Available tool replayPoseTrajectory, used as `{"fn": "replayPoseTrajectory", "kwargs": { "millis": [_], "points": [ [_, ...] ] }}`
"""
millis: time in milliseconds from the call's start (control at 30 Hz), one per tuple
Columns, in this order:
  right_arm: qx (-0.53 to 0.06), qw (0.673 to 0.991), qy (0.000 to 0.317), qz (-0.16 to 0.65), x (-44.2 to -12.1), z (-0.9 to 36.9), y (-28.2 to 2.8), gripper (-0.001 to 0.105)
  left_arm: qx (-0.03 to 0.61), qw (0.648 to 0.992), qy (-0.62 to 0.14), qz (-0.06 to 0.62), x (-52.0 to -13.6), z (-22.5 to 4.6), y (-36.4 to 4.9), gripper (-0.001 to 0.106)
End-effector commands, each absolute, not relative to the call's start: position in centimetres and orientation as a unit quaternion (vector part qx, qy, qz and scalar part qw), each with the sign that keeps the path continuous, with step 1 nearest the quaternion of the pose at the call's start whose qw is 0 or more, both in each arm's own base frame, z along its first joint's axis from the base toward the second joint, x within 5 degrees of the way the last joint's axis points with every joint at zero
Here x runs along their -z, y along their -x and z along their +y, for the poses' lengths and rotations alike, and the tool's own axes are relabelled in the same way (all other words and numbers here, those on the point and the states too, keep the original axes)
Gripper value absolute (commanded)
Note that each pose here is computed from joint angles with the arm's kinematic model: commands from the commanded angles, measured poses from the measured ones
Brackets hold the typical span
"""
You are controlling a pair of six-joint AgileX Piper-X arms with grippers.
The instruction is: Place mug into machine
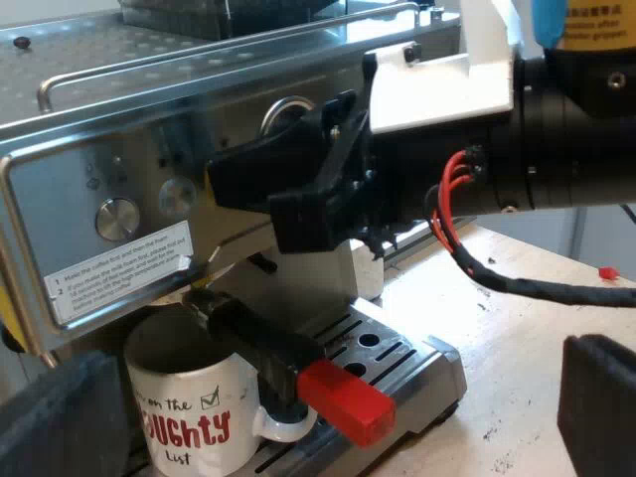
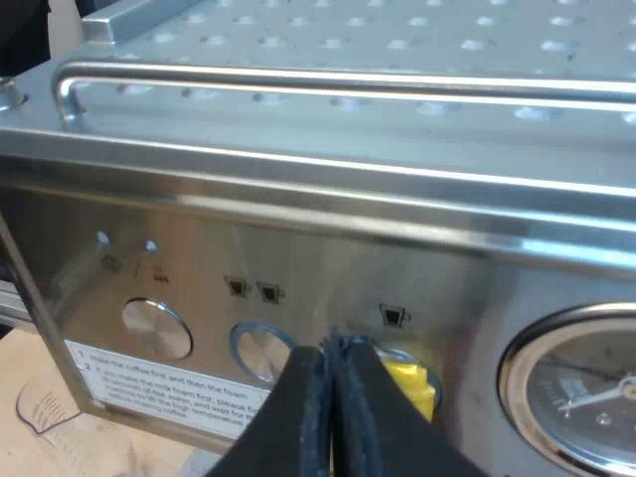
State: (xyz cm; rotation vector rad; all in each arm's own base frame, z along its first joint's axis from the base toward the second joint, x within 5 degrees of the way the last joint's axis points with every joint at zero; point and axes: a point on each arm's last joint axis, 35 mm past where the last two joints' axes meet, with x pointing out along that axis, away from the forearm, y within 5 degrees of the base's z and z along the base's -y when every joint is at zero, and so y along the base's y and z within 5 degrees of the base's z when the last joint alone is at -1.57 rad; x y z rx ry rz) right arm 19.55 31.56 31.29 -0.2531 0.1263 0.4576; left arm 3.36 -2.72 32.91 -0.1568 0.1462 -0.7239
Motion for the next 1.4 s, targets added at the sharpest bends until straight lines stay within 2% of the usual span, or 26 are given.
{"fn": "replayPoseTrajectory", "kwargs": {
  "millis": [33, 100, 267, 533, 700, 767, 867, 933, 967, 1067, 1133, 1300, 1333, 1400],
  "points": [
    [-0.217, 0.965, 0.136, 0.064, -30.9, 31.7, -20.7, 0.000, 0.358, 0.928, 0.083, 0.066, -33.1, -2.7, -3.2, 0.089],
    [-0.179, 0.967, 0.170, 0.060, -30.7, 31.5, -20.8, 0.000, 0.358, 0.928, 0.083, 0.066, -33.1, -2.7, -3.2, 0.089],
    [-0.147, 0.967, 0.201, 0.058, -30.8, 30.9, -21.6, 0.000, 0.358, 0.928, 0.082, 0.066, -33.1, -2.7, -3.2, 0.089],
    [-0.135, 0.968, 0.201, 0.060, -30.8, 30.3, -22.3, 0.000, 0.358, 0.928, 0.082, 0.066, -33.1, -2.7, -3.2, 0.089],
    [-0.191, 0.961, 0.195, 0.051, -31.8, 31.2, -20.0, 0.000, 0.358, 0.928, 0.082, 0.066, -33.1, -2.7, -3.2, 0.089],
    [-0.219, 0.956, 0.186, 0.054, -32.2, 31.4, -19.0, 0.008, 0.358, 0.928, 0.082, 0.066, -33.1, -2.7, -3.2, 0.089],
    [-0.249, 0.953, 0.162, 0.056, -33.3, 31.3, -17.2, 0.040, 0.358, 0.928, 0.082, 0.066, -33.1, -2.7, -3.2, 0.089],
    [-0.260, 0.952, 0.153, 0.057, -33.6, 31.3, -16.8, 0.051, 0.358, 0.928, 0.082, 0.066, -33.1, -2.7, -3.2, 0.089],
    [-0.275, 0.949, 0.145, 0.054, -34.2, 31.1, -16.2, 0.063, 0.358, 0.928, 0.082, 0.066, -33.1, -2.7, -3.2, 0.089],
    [-0.287, 0.946, 0.144, 0.054, -34.6, 30.9, -15.9, 0.072, 0.358, 0.928, 0.082, 0.066, -33.1, -2.7, -3.2, 0.089],
    [-0.320, 0.936, 0.140, 0.051, -36.2, 29.8, -14.6, 0.079, 0.357, 0.926, 0.102, 0.068, -33.6, -2.6, -3.1, 0.089],
    [-0.318, 0.934, 0.152, 0.064, -37.9, 27.1, -13.9, 0.079, 0.353, 0.922, 0.134, 0.081, -34.8, -2.9, -3.6, 0.089],
    [-0.327, 0.929, 0.158, 0.076, -39.0, 24.8, -13.9, 0.079, 0.346, 0.925, 0.135, 0.081, -35.6, -3.2, -4.3, 0.089],
    [-0.330, 0.928, 0.151, 0.088, -39.7, 23.0, -14.0, 0.079, 0.326, 0.932, 0.135, 0.087, -36.5, -3.3, -5.0, 0.089]
  ]
}}
